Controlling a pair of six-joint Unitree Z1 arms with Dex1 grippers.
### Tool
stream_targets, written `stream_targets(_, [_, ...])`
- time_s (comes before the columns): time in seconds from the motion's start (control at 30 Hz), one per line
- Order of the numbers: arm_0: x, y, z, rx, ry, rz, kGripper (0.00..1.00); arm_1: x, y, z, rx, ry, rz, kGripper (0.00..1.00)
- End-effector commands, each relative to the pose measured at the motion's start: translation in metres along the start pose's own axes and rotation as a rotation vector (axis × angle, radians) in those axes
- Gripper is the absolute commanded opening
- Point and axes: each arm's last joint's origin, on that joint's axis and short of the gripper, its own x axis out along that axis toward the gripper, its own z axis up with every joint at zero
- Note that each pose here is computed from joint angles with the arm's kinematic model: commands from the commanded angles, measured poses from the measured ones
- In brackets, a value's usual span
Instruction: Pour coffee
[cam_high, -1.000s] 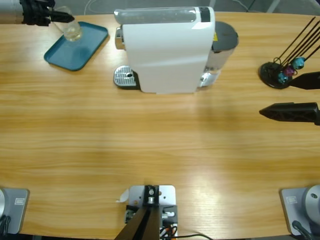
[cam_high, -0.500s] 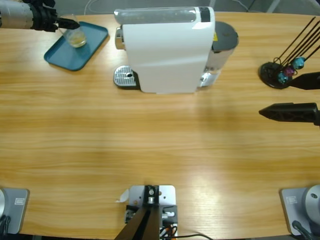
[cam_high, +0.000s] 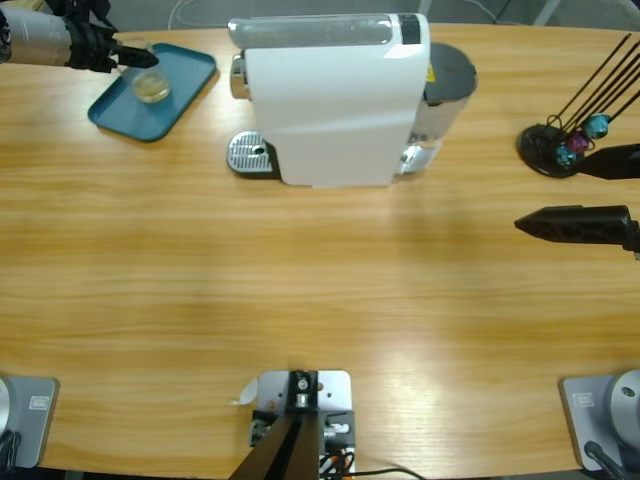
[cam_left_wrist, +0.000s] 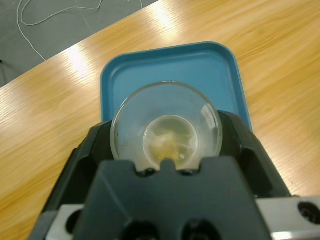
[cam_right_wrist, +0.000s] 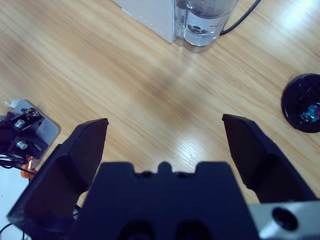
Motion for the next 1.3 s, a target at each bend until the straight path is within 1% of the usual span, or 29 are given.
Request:
stream_targets(0.03, [0.023, -0.008, -0.028, -0.022, 0.117, -0.028, 0.0, 0.01, 0.0, -0.001, -0.003, 0.035, -0.012, 1.0])
stream_targets(0.07, [0.022, -0.009, -0.027, -0.016, 0.132, -0.031, 0.204, 0.01, 0.0, -0.001, -0.003, 0.033, -0.012, 1.0])
stream_targets(0.1, [0.018, -0.011, -0.027, -0.01, 0.141, -0.031, 0.783, 0.01, 0.0, -0.001, -0.003, 0.034, -0.012, 1.0])
stream_targets(0.13, [0.015, -0.011, -0.027, -0.005, 0.148, -0.031, 0.969, 0.01, 0.0, -0.001, -0.003, 0.035, -0.011, 1.0])
stream_targets(0.17, [0.012, -0.012, -0.026, -0.004, 0.155, -0.033, 0.989, 0.009, 0.0, -0.002, -0.003, 0.034, -0.011, 1.0])
stream_targets(0.23, [0.003, -0.013, -0.024, -0.003, 0.149, -0.031, 0.996, 0.009, 0.0, -0.002, -0.003, 0.033, -0.012, 1.0])
stream_targets(0.37, [-0.02, -0.013, -0.01, 0.007, 0.092, -0.015, 0.996, 0.009, 0.0, -0.002, -0.003, 0.037, -0.009, 1.0])
stream_targets(0.43, [-0.035, -0.013, 0.0, 0.015, 0.052, -0.002, 0.996, 0.008, 0.0, -0.002, -0.003, 0.03, -0.009, 1.0])
stream_targets(0.53, [-0.064, -0.013, 0.018, 0.026, -0.027, 0.029, 0.997, 0.004, 0.0, -0.002, -0.004, 0.013, -0.009, 1.0])
stream_targets(0.63, [-0.112, -0.018, 0.033, 0.032, -0.11, 0.084, 0.996, -0.002, 0.0, -0.004, -0.005, -0.005, -0.008, 1.0])
stream_targets(0.67, [-0.134, -0.023, 0.036, -0.002, -0.119, 0.091, 0.996, -0.004, 0.0, -0.007, -0.005, -0.01, -0.009, 1.0])
stream_targets(0.73, [-0.17, -0.04, 0.04, -0.062, -0.107, 0.052, 0.996, -0.01, 0.0, -0.013, -0.006, -0.031, -0.007, 1.0])
stream_targets(0.77, [-0.185, -0.051, 0.039, -0.071, -0.092, 0.029, 0.996, -0.012, 0.0, -0.018, -0.006, -0.037, -0.005, 1.0])
stream_targets(0.8, [-0.198, -0.061, 0.035, -0.079, -0.062, -0.001, 0.996, -0.013, -0.001, -0.023, -0.006, -0.038, -0.003, 1.0])
stream_targets(0.87, [-0.213, -0.08, 0.02, -0.083, 0.013, -0.09, 0.996, -0.015, -0.001, -0.032, -0.008, -0.05, -0.008, 1.0])
stream_targets(0.9, [-0.218, -0.09, 0.011, -0.079, 0.047, -0.15, 0.998, -0.017, -0.002, -0.036, -0.018, -0.075, -0.02, 1.0])
stream_targets(0.93, [-0.222, -0.099, 0.002, -0.074, 0.066, -0.211, 0.999, -0.02, -0.003, -0.039, -0.023, -0.09, -0.034, 1.0])
stream_targets(0.97, [-0.228, -0.109, -0.009, -0.083, 0.072, -0.276, 1.0, -0.023, -0.003, -0.041, -0.026, -0.1, -0.043, 1.0])
stream_targets(1.0, [-0.235, -0.115, -0.018, -0.09, 0.071, -0.32, 1.0, -0.024, -0.004, -0.043, -0.027, -0.107, -0.054, 1.0])
stream_targets(1.07, [-0.242, -0.121, -0.034, -0.09, 0.069, -0.361, 1.0, -0.025, -0.005, -0.044, -0.026, -0.11, -0.07, 1.0])
stream_targets(1.13, [-0.246, -0.124, -0.042, -0.084, 0.047, -0.365, 1.0, -0.022, -0.006, -0.044, -0.026, -0.118, -0.086, 1.0])
stream_targets(1.2, [-0.252, -0.127, -0.053, -0.075, 0.023, -0.367, 1.0, -0.021, -0.007, -0.048, -0.024, -0.147, -0.105, 1.0])
stream_targets(1.27, [-0.26, -0.13, -0.071, -0.068, 0.014, -0.359, 1.0, -0.021, -0.007, -0.048, -0.023, -0.147, -0.107, 1.0])
stream_targets(1.3, [-0.268, -0.132, -0.085, -0.055, 0.005, -0.334, 1.0, -0.02, -0.007, -0.048, -0.025, -0.144, -0.107, 1.0])
